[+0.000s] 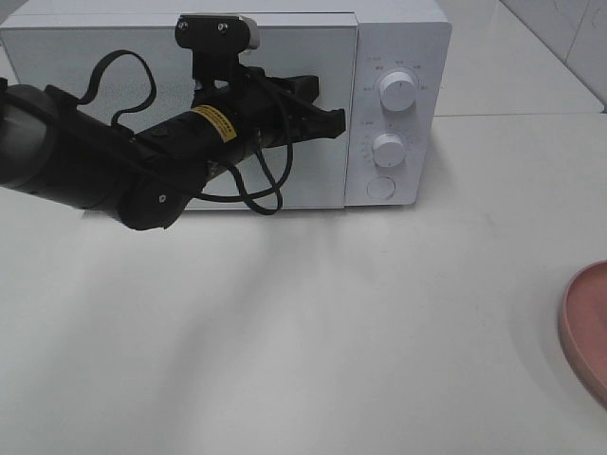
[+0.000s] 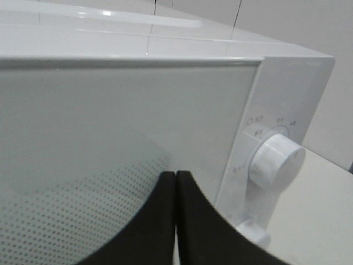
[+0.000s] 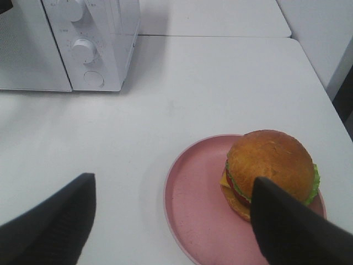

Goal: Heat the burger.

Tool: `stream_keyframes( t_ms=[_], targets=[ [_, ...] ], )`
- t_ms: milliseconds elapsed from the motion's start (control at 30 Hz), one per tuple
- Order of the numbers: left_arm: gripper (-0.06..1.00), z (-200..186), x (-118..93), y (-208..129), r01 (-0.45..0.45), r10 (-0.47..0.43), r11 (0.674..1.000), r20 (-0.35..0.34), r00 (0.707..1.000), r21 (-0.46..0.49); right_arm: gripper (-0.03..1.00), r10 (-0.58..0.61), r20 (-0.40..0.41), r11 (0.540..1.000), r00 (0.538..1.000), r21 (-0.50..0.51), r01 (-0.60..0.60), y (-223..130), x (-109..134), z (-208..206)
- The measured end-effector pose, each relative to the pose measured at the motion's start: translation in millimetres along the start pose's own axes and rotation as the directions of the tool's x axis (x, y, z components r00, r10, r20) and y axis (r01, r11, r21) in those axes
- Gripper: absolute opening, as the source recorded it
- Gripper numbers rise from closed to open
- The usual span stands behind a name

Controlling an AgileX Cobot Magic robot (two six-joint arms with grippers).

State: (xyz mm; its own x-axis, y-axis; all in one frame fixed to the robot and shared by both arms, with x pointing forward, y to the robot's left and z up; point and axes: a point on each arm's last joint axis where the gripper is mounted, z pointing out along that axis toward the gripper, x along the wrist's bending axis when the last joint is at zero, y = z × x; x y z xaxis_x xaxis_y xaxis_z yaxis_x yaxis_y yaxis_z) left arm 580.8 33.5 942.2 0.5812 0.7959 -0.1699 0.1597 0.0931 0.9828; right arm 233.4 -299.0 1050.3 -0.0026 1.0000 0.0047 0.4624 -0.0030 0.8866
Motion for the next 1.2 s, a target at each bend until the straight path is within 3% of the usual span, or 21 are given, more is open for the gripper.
stream_keyframes(
  t_ms=[500,567,667,700,767,833,867,933,1033,1100,1133,1167,1200],
  targets=[
    [0.0,7,-14,-7,-0.011,0.011,1.0,0.02,1.0,0.029,0.73,0.0,0.0,1.0,1.0,0.0,0.0,0,0,0],
    [0.0,-3,-28,-6,-0.029,0.024,0.994,0.054,0.998,0.101,0.73,0.0,0.0,1.0,1.0,0.0,0.0,0,0,0],
    [0.0,-5,-32,-6,-0.036,0.028,0.99,0.061,0.998,0.138,0.73,0.0,0.0,1.0,1.0,0.0,0.0,0,0,0],
    [0.01,-10,-40,-7,-0.048,0.033,0.974,0.071,0.997,0.221,0.73,0.0,0.0,1.0,1.0,0.0,0.0,0,0,0],
    [0.03,-12,-43,-7,-0.054,0.036,0.964,0.075,0.997,0.261,0.73,0.0,0.0,1.0,1.0,0.0,0.0,0,0,0],
    [0.22,-22,-48,-9,-0.07,0.044,0.904,0.07,0.997,0.421,0.73,0.0,0.0,1.0,1.0,0.0,0.0,0,0,0],
    [0.22,-22,-48,-9,-0.07,0.044,0.904,0.07,0.997,0.421,0.73,0.0,0.0,1.0,1.0,0.0,0.0,0,0,0],
    [0.73,-39,-52,-7,-0.084,0.056,0.806,0.065,0.996,0.586,0.73,0.0,0.0,1.0,1.0,0.0,0.0,0,0,0],
    [0.81,-43,-53,-6,-0.086,0.059,0.782,0.064,0.996,0.617,0.73,0.0,0.0,1.0,1.0,0.0,0.0,0,0,0],
    [0.97,-61,-51,-6,-0.085,0.076,0.643,0.047,0.996,0.761,0.73,0.0,0.0,1.0,1.0,0.0,0.0,0,0,0],
    [0.97,-61,-51,-6,-0.085,0.076,0.643,0.047,0.996,0.761,0.73,0.0,0.0,1.0,1.0,0.0,0.0,0,0,0],
    [0.98,-65,-51,-5,-0.084,0.079,0.617,0.045,0.996,0.782,0.73,0.0,0.0,1.0,1.0,0.0,0.0,0,0,0],
    [0.99,-73,-50,-1,-0.077,0.082,0.56,0.037,0.996,0.825,0.73,0.0,0.0,1.0,1.0,0.0,0.0,0,0,0]
  ],
)
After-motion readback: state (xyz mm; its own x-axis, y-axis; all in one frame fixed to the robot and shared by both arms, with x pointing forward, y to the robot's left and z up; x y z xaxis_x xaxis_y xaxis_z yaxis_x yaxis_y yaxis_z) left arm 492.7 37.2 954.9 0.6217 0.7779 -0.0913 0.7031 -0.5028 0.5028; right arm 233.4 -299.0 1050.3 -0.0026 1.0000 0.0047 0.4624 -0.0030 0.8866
